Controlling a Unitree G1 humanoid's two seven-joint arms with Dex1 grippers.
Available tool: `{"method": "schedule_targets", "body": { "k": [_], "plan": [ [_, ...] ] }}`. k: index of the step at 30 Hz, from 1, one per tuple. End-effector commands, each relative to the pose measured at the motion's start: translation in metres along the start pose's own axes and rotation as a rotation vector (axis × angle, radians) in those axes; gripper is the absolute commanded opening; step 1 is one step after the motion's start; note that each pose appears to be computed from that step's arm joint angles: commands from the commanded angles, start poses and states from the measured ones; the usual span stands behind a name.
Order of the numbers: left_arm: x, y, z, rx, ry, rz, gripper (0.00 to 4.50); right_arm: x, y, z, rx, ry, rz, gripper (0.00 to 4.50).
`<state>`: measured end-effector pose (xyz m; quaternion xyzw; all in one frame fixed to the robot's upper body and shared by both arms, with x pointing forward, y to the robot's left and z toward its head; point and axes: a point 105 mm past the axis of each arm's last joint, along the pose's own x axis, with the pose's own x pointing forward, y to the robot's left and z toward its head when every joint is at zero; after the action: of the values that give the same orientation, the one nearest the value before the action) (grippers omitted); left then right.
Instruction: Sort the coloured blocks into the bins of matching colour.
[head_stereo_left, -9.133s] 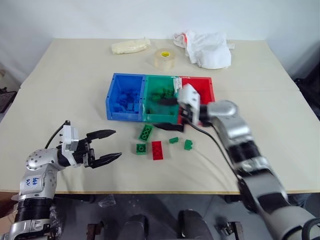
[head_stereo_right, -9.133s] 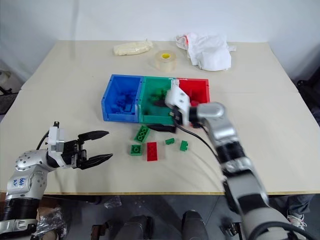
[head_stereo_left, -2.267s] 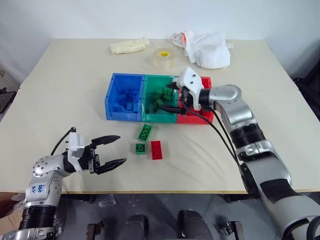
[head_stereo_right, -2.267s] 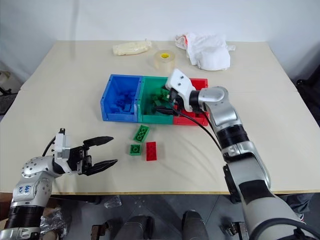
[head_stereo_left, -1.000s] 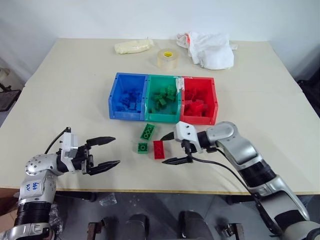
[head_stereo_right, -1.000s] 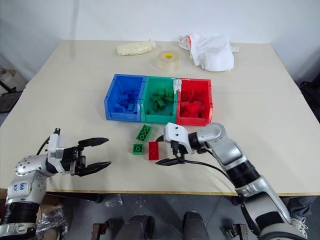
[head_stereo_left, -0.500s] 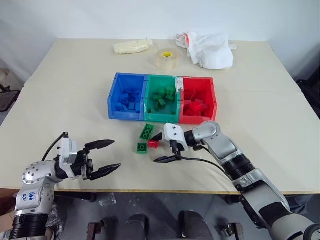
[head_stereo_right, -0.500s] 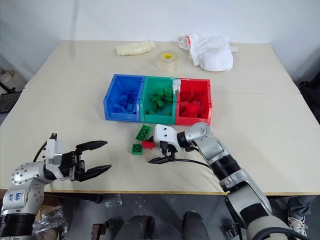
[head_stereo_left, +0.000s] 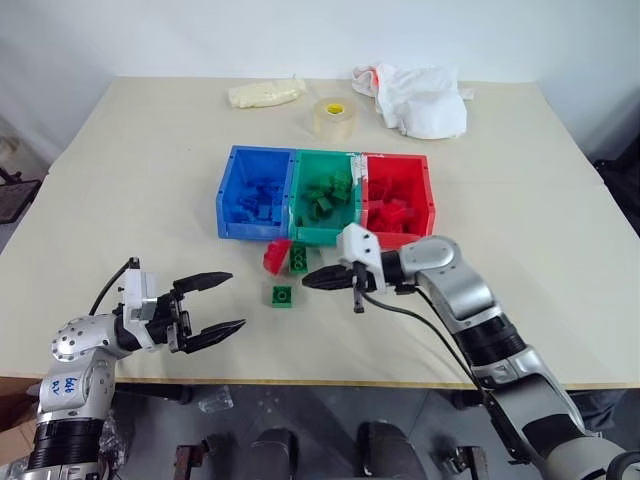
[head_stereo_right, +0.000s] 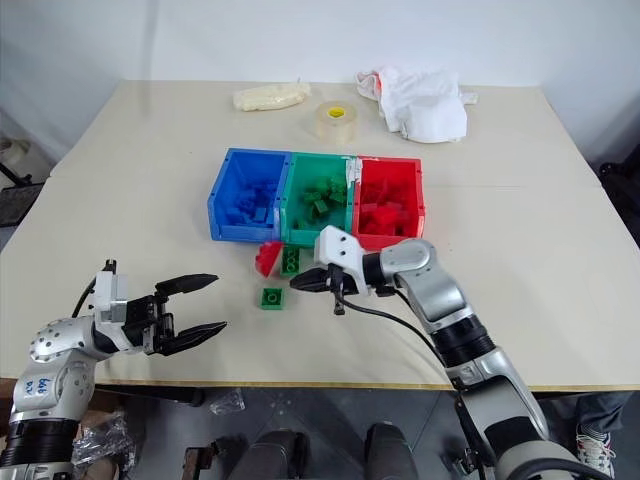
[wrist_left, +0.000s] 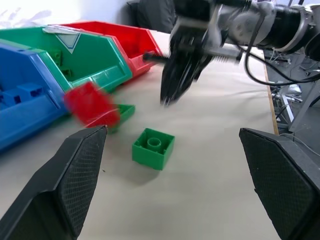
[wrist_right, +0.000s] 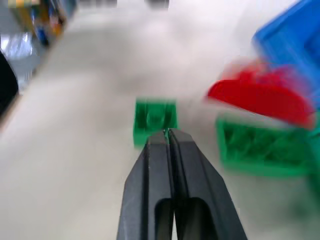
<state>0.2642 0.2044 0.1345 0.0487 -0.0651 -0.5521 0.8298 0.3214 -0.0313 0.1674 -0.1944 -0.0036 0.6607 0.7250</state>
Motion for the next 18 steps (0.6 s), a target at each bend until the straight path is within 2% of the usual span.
{"method": "schedule_targets", "body": {
  "k": [1,7,10,18],
  "plan": [
    [0.002,0.001,0.002,0.015,-0.012,-0.018,4.5,-0.024,-0.008,0.02,-0.018,-0.041,-0.091,0.02],
    [0.007,0.006,0.001,0.012,-0.022,-0.031,4.5,-0.039,-0.003,0.005,0.02,0.051,-0.117,0.02],
    [0.007,0.007,0.001,0.013,-0.02,-0.032,4.5,-0.042,0.004,-0.001,0.045,0.089,-0.098,0.55],
    [0.001,0.008,0.0,0.016,-0.007,-0.012,4.5,-0.053,0.011,-0.008,0.064,0.104,-0.077,3.25]
  ]
}}
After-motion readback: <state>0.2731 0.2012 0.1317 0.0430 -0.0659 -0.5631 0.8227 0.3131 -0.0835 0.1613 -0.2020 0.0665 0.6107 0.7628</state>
